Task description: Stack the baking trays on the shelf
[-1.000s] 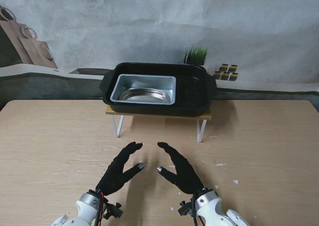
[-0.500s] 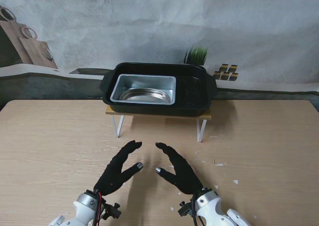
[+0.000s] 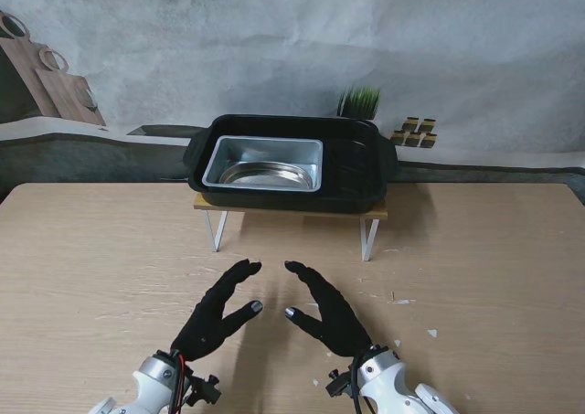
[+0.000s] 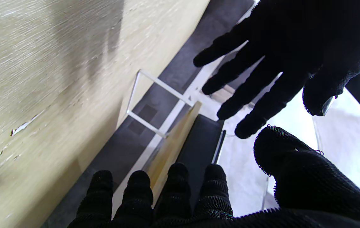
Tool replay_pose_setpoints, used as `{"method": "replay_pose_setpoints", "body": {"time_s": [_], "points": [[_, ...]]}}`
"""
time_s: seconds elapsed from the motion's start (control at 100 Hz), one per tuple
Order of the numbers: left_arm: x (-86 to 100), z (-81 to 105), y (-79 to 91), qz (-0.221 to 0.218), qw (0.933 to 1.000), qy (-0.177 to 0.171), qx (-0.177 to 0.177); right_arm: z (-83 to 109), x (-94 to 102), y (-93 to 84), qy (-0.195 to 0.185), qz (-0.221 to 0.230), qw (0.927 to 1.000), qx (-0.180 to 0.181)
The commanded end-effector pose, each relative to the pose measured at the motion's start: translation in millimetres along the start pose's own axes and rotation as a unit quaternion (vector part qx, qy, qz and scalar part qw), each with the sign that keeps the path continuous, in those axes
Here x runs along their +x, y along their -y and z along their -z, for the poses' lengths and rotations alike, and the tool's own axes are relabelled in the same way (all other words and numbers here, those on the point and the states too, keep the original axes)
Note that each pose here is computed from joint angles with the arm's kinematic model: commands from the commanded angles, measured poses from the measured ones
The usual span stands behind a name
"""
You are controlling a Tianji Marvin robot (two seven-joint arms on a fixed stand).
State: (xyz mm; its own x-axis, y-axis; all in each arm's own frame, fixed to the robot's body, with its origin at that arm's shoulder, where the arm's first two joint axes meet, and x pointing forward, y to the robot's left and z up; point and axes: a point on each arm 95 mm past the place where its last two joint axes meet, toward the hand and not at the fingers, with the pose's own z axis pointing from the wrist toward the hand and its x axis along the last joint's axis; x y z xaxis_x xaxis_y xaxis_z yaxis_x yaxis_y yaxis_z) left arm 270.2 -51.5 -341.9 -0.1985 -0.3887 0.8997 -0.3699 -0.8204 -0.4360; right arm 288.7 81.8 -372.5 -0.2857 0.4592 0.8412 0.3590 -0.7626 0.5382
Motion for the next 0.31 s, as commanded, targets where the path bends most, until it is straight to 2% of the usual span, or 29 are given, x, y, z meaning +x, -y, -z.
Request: {"method": "replay_pose_setpoints", "body": {"time_s": [0.0, 0.3], "points": [[2.7, 0.2, -1.7, 0.003, 1.0000, -0.003, -0.007, 1.2, 2.9, 5.5, 0.001, -0.006, 1.0000, 0.006], [3.1, -3.8, -1.4, 0.009, 0.9999, -0.001, -0.006, 3.0, 3.8, 4.1, 0.004, -0.016, 0.9999, 0.003]]}}
